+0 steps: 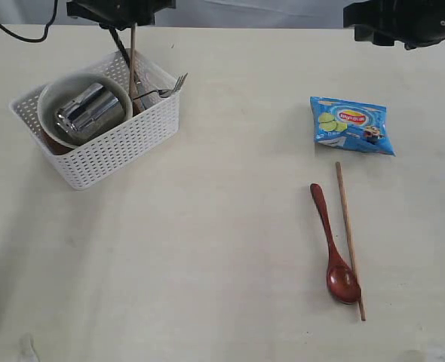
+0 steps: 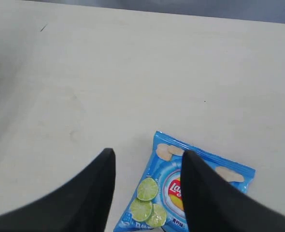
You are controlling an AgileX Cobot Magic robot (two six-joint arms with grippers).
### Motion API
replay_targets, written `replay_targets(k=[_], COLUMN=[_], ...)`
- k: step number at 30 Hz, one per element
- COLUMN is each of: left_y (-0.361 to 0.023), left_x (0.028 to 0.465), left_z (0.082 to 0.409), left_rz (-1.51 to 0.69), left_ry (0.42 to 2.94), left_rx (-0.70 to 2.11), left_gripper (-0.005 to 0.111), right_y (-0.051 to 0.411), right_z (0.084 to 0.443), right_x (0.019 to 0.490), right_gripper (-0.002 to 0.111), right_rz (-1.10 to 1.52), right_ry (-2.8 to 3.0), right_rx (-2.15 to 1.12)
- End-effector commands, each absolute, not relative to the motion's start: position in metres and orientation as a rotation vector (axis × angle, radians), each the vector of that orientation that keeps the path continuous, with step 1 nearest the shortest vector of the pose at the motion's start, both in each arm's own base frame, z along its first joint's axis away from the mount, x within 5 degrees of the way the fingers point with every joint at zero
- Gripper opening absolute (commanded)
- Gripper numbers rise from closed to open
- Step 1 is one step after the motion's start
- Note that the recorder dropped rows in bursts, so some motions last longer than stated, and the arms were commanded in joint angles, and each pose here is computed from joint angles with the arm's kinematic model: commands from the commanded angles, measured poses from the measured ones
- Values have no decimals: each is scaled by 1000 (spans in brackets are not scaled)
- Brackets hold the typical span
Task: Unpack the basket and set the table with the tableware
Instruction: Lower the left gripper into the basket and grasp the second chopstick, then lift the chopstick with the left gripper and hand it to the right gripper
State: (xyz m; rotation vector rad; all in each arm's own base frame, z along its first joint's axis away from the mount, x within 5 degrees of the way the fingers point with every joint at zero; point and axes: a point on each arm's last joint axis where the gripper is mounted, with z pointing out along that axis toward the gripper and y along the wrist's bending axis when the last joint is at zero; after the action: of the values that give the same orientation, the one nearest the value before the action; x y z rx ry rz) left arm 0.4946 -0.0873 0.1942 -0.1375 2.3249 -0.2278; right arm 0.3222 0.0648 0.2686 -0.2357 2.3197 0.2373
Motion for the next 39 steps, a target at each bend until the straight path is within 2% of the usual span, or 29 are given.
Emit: replay_targets(k=[1,6,14,20,25,39], left_y=[-87,-87,-88,-88,-87,-83], left_x=[494,494,495,494,492,466], left_z=[195,186,177,180,195,293], left_rz=[-233,-235,-241,-244,-252,-288], left_ry=[2334,2369,2389,2385,2359,2180], left_rx=[-154,-169,-183,-184,-184,-158], left_gripper=[38,19,0,0,0,0], right_y=[65,65,65,65,65,65], right_z=[270,270,270,270,270,271], right_x=[322,322,322,322,322,323], right_gripper=[42,42,42,42,42,42], right_rz=[229,226,225,224,230,231], right_ry=[2309,2308,2303,2301,2298,2295], right_rx=[-243,-248,-246,-246,-236,-233])
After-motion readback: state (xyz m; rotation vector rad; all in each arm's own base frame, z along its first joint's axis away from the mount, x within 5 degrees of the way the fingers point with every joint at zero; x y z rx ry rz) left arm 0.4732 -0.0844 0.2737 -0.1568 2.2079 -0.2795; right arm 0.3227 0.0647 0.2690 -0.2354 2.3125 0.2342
